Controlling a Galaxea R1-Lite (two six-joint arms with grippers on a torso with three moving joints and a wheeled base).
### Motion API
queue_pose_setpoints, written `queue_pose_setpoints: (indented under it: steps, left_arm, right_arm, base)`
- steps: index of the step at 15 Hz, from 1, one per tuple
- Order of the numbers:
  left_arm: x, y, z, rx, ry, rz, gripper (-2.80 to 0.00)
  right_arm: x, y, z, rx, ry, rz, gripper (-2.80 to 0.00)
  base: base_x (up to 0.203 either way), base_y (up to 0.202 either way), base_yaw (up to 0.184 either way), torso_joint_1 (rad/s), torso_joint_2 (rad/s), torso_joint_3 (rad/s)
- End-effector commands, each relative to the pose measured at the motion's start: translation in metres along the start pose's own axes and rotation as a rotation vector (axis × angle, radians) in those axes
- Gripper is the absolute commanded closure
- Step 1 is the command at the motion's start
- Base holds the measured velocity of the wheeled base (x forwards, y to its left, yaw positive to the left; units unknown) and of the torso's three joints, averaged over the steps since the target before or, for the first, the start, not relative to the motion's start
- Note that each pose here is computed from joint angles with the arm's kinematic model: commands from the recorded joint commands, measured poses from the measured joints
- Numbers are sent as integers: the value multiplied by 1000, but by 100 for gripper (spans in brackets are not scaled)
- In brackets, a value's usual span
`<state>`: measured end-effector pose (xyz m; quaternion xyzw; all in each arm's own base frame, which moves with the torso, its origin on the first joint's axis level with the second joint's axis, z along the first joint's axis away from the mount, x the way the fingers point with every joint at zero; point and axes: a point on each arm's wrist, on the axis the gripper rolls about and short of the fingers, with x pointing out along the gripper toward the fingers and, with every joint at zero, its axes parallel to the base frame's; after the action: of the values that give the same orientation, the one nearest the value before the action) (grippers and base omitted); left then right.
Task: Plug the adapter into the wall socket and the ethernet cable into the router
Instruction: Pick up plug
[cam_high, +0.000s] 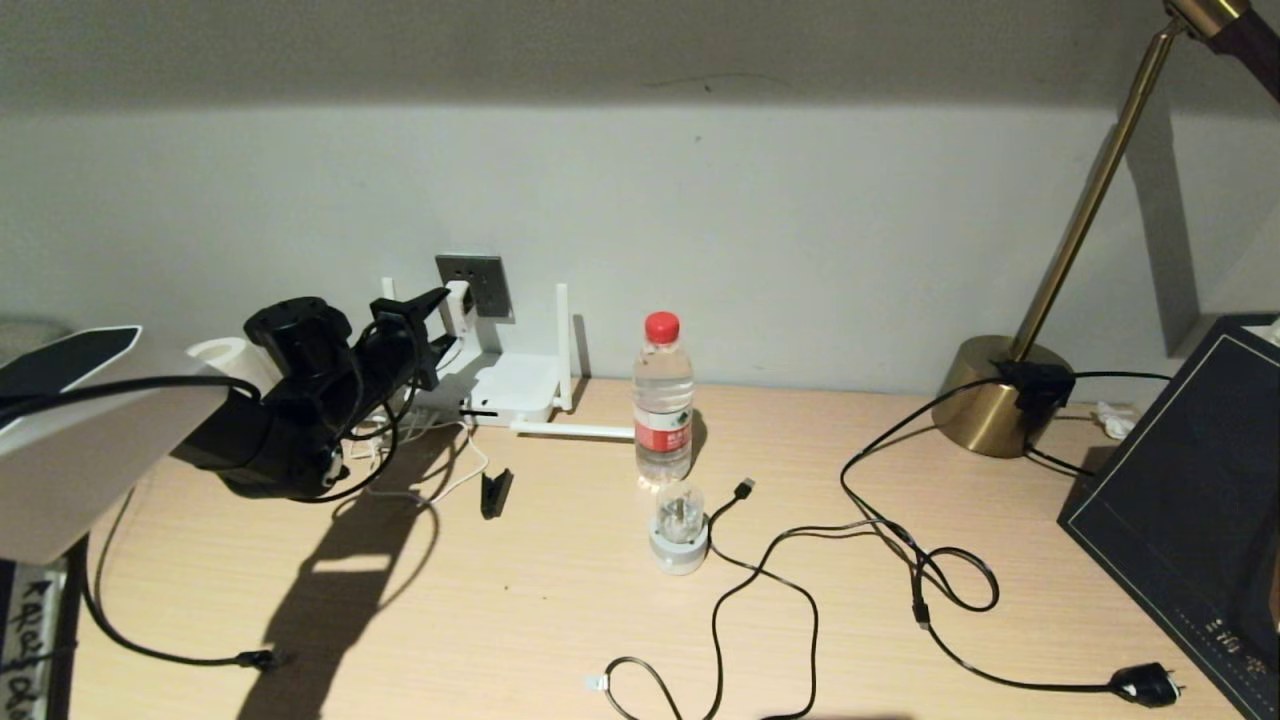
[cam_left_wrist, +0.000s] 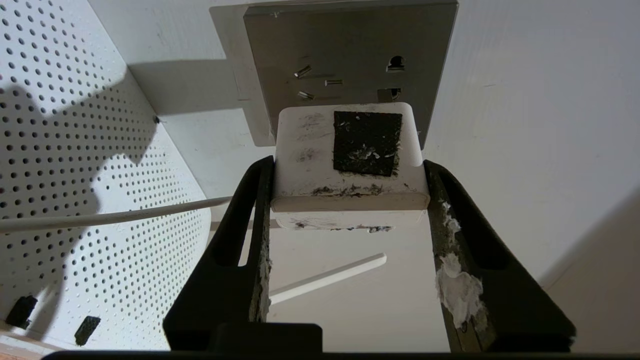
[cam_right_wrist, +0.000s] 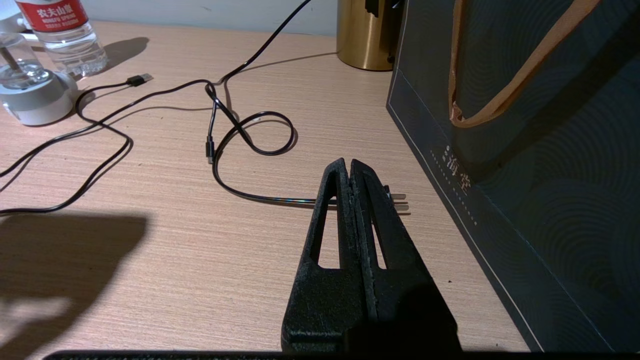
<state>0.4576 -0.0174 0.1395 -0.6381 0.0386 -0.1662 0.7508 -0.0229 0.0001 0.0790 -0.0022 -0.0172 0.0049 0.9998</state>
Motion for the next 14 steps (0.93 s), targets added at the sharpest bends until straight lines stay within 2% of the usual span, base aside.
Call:
queue_pose_setpoints:
  steps: [1,14]
  left_arm:
    - [1,-1,0,-5,0,-10,0]
    - [5,1,-1,-3,3,-19,0]
  right_arm:
    - [1,0,-3,0,10,1,0]
    - [1,0,-3,0,10,1,0]
  base:
    - [0,0,0,0,0,0]
    - [0,0,0,0,0,0]
